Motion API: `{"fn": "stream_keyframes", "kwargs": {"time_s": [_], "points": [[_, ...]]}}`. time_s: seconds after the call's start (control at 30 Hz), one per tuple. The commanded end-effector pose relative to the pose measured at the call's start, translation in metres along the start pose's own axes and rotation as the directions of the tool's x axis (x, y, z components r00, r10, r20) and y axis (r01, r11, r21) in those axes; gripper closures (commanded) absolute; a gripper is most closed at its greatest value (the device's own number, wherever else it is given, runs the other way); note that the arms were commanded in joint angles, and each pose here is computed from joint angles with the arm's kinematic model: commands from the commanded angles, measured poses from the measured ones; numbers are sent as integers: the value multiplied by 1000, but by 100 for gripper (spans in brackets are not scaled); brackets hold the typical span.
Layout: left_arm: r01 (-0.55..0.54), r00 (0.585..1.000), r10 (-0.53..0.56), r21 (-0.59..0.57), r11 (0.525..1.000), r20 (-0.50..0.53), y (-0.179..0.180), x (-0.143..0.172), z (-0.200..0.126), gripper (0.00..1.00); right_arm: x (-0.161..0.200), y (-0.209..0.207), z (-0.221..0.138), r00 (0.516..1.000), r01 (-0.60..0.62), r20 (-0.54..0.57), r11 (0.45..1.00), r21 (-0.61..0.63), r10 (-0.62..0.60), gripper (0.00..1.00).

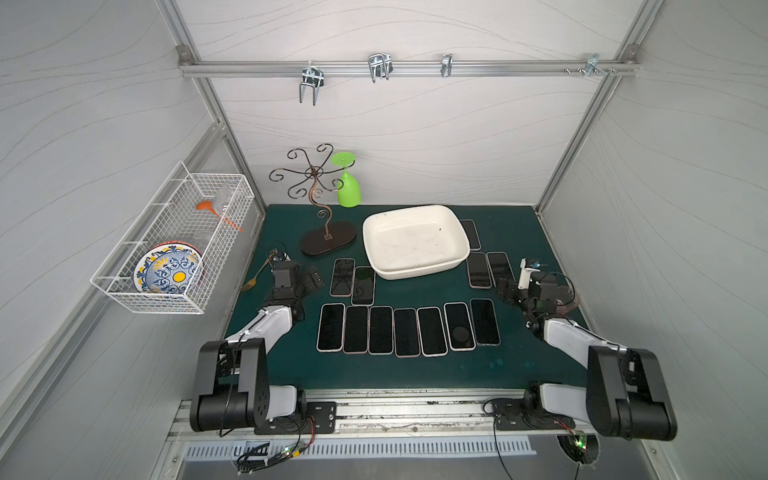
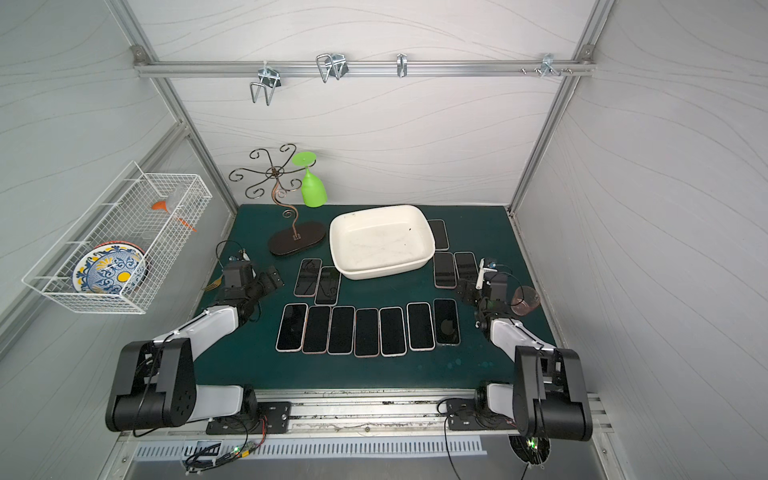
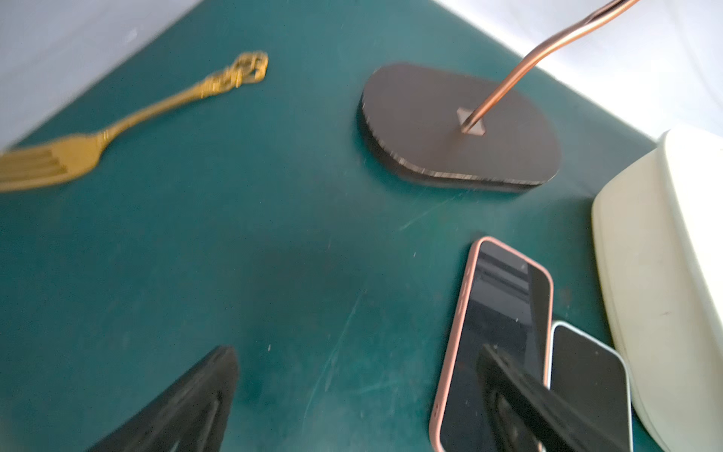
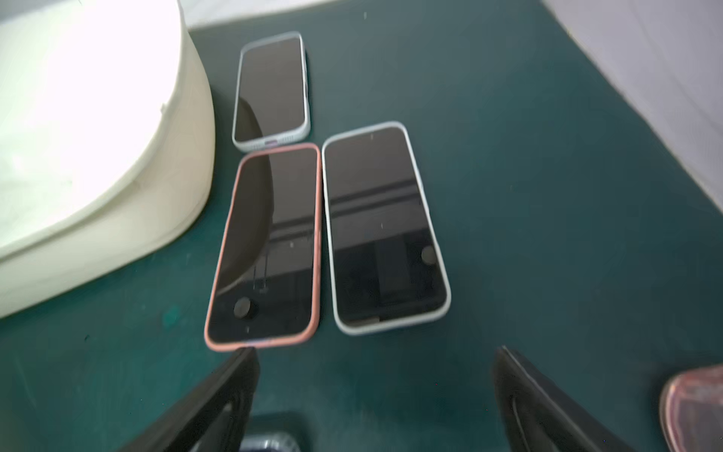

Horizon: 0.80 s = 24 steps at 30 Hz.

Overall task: Take the phone out of the storage box
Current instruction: Reset both arms

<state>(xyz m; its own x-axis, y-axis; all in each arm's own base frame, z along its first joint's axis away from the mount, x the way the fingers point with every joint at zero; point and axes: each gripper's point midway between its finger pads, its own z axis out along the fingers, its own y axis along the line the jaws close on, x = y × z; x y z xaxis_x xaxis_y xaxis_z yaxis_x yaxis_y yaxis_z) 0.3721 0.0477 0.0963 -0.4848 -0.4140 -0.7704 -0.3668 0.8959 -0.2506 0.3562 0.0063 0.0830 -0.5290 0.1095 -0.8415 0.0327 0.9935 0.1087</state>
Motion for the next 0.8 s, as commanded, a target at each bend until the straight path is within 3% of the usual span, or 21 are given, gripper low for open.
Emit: {"fn": "stream_keyframes", "kwargs": {"time_s": [0.0, 0.17, 0.23, 0.4, 0.53, 0.77], "points": [[-80, 975, 72, 32, 996, 208, -13, -50, -6, 0, -39, 8, 9, 981, 60, 183, 998, -1, -59, 2], [-169, 943, 151, 34, 985, 297, -14, -53, -13, 0, -25, 37, 20, 961, 182, 216, 983, -18, -174, 2], [-177, 949, 163, 28, 984, 270, -10, -43, -13, 0, -23, 42, 28, 956, 212, 211, 977, -16, -204, 1], [-228, 945, 201, 79, 970, 259, -16, -16, 6, 0, -19, 40, 36, 969, 192, 161, 981, -19, -187, 1], [-250, 944, 224, 82, 965, 244, -18, -7, 23, 0, -19, 35, 39, 977, 164, 141, 986, -35, -157, 2], [-272, 939, 253, 55, 961, 232, -22, -6, 23, 0, -19, 32, 40, 981, 144, 134, 988, -47, -137, 1]]}}
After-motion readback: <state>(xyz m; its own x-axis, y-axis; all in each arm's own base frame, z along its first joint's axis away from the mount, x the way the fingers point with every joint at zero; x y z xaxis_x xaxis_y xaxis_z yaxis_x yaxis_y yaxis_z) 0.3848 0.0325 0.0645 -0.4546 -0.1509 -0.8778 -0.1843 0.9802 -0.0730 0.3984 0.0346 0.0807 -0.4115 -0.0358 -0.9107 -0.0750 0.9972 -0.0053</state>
